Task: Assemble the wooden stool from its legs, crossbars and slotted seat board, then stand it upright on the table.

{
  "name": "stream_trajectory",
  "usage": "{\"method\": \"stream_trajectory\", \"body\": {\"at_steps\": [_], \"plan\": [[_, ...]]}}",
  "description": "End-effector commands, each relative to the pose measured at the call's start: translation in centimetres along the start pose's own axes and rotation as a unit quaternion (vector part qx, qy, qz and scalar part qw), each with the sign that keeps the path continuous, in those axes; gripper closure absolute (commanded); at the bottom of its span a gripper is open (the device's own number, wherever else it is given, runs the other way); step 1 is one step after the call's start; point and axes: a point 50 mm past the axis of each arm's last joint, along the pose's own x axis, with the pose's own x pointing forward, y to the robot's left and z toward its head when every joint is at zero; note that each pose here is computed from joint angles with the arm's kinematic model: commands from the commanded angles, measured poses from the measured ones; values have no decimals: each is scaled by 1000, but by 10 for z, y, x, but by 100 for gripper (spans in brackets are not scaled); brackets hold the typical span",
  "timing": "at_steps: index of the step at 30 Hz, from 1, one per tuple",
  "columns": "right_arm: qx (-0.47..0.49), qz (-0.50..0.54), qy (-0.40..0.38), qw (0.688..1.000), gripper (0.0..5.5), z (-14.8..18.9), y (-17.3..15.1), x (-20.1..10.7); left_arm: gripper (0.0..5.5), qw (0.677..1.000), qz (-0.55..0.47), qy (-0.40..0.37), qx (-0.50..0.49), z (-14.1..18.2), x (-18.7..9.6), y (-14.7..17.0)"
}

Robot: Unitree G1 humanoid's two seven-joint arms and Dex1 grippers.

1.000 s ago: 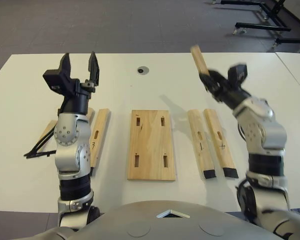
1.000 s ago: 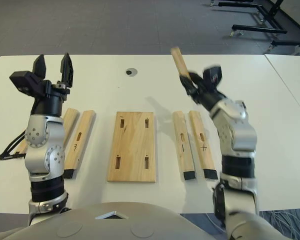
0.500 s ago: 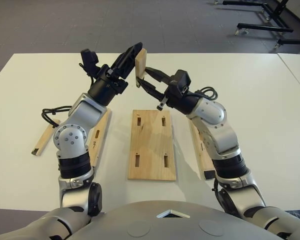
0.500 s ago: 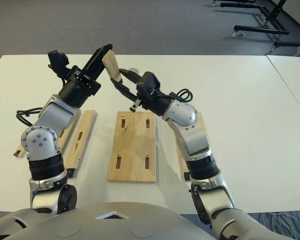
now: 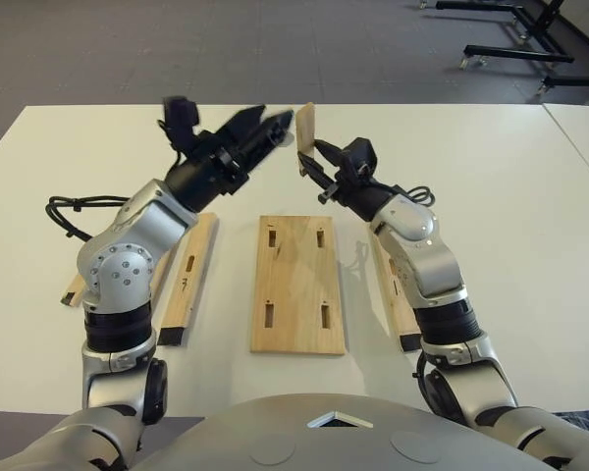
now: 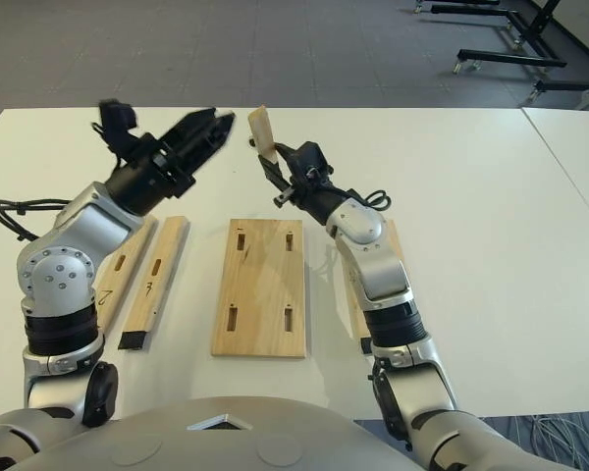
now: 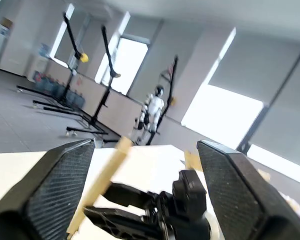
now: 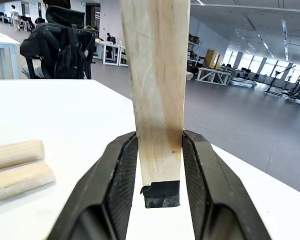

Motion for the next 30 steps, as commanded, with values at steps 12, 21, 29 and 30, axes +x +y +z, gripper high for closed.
{"method": "stream_trajectory", "body": {"at_steps": [12,21,29,30], "plan": [[-13,49,-22,998,421,13,21,7,178,991,68,4,113,-1,-1,25],[-18,69,-13,997,421,7,32,9,301,990,74,5,119,-6,2,26],[-11,68,-16,997,421,9,30,7,434,987,77,-12,142,0,-1,28],[-10,71,-16,997,421,9,31,7,455,987,75,-14,144,1,-1,28]]}}
